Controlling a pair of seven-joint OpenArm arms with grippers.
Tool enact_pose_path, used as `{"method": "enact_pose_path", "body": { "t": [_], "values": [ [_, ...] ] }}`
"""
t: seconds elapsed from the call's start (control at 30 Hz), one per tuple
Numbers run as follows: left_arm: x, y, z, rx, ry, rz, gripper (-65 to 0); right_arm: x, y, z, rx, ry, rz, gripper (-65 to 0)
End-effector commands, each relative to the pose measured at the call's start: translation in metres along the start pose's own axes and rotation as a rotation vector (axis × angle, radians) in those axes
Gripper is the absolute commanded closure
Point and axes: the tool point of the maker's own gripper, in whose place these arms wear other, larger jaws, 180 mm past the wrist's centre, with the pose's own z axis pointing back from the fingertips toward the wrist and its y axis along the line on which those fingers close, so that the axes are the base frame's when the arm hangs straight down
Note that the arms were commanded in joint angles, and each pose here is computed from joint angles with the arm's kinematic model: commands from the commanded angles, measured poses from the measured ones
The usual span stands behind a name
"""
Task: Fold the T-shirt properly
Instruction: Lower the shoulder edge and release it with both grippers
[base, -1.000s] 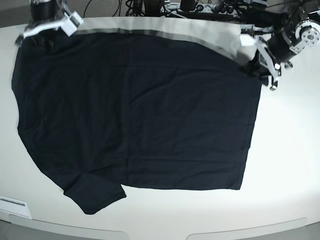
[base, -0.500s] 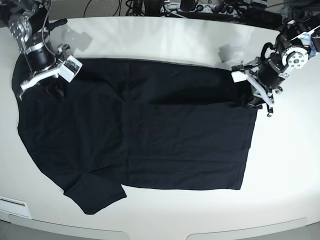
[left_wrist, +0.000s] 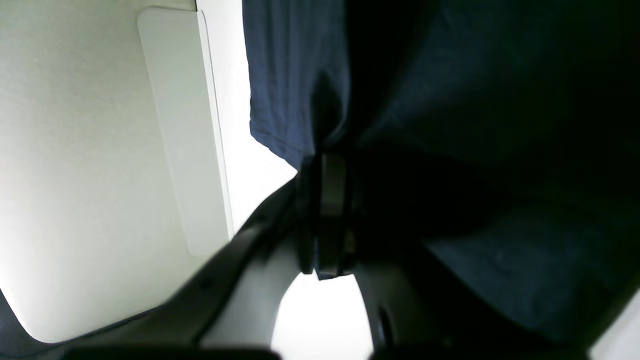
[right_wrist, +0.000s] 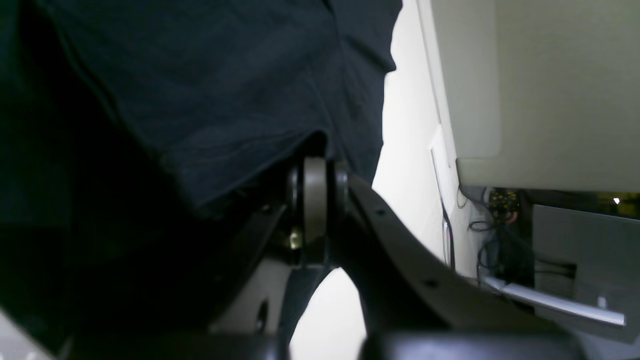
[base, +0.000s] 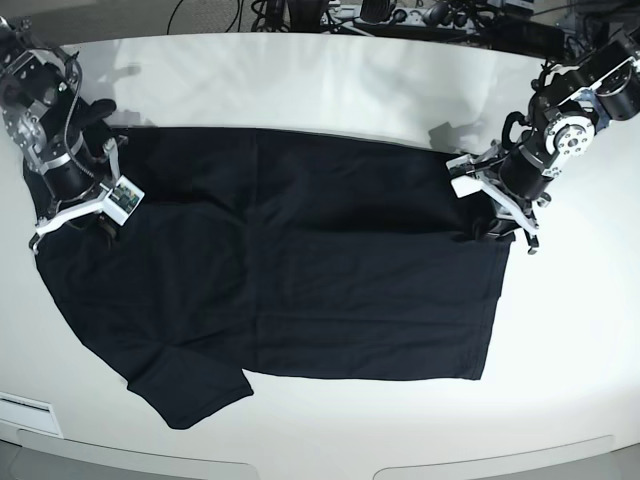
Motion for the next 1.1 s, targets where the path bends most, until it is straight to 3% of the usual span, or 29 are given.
{"method": "enact_pose_path", "body": {
  "t": [0.0, 0.27, 0.4, 0.43, 0.53, 0.63, 0.77, 0.83, 0.93, 0.97, 1.03, 1.07],
  "values": [
    [-0.005, 0.016, 0.001, 0.046, 0.004, -0.014, 0.0, 0.004, -0.019, -0.002, -0.042, -0.023, 0.014, 0.0],
    [0.001, 0.011, -0.001, 0.029, -0.007, 0.04, 0.0, 0.009, -0.028, -0.027, -0.012, -0.047, -0.129, 0.0],
    [0.007, 0.014, -0.007, 0.063, -0.013, 0.088, 0.0, 0.013, -0.041, -0.037, -0.061, -0.054, -0.188, 0.0],
    [0.007, 0.016, -0.008, 0.083, -0.011, 0.103, -3.8, 0.012, -0.044, -0.038, -0.072, -0.053, -0.193, -1.7],
    [0.005, 0.018, -0.011, 0.108, -0.001, 0.132, -19.2, 0.012, -0.045, -0.038, -0.074, -0.051, -0.19, -17.3],
    [0.006, 0.013, -0.013, 0.091, 0.001, 0.169, -23.9, 0.012, -0.045, -0.038, -0.074, -0.051, -0.19, -24.3],
    [0.006, 0.013, -0.014, 0.089, 0.002, 0.185, -23.9, 0.009, -0.046, -0.04, -0.077, -0.043, -0.192, -24.2],
    [0.004, 0.022, -0.013, 0.143, 0.005, 0.213, -21.3, 0.003, -0.046, -0.04, -0.076, -0.017, -0.191, -24.2],
    [-0.004, 0.046, -0.007, 0.281, 0.028, 0.282, 0.0, -0.011, -0.058, -0.037, -0.146, 0.068, -0.194, -22.4],
    [-0.008, 0.05, -0.006, 0.313, 0.044, 0.299, 0.0, -0.016, -0.066, -0.034, -0.195, 0.096, -0.215, -17.7],
    [-0.008, 0.048, -0.006, 0.299, 0.046, 0.292, 0.0, -0.025, -0.072, -0.028, -0.241, 0.158, -0.261, 0.0],
    [-0.006, 0.041, -0.008, 0.261, 0.043, 0.277, 0.0, -0.026, -0.067, -0.027, -0.224, 0.176, -0.27, 0.0]
  ]
}}
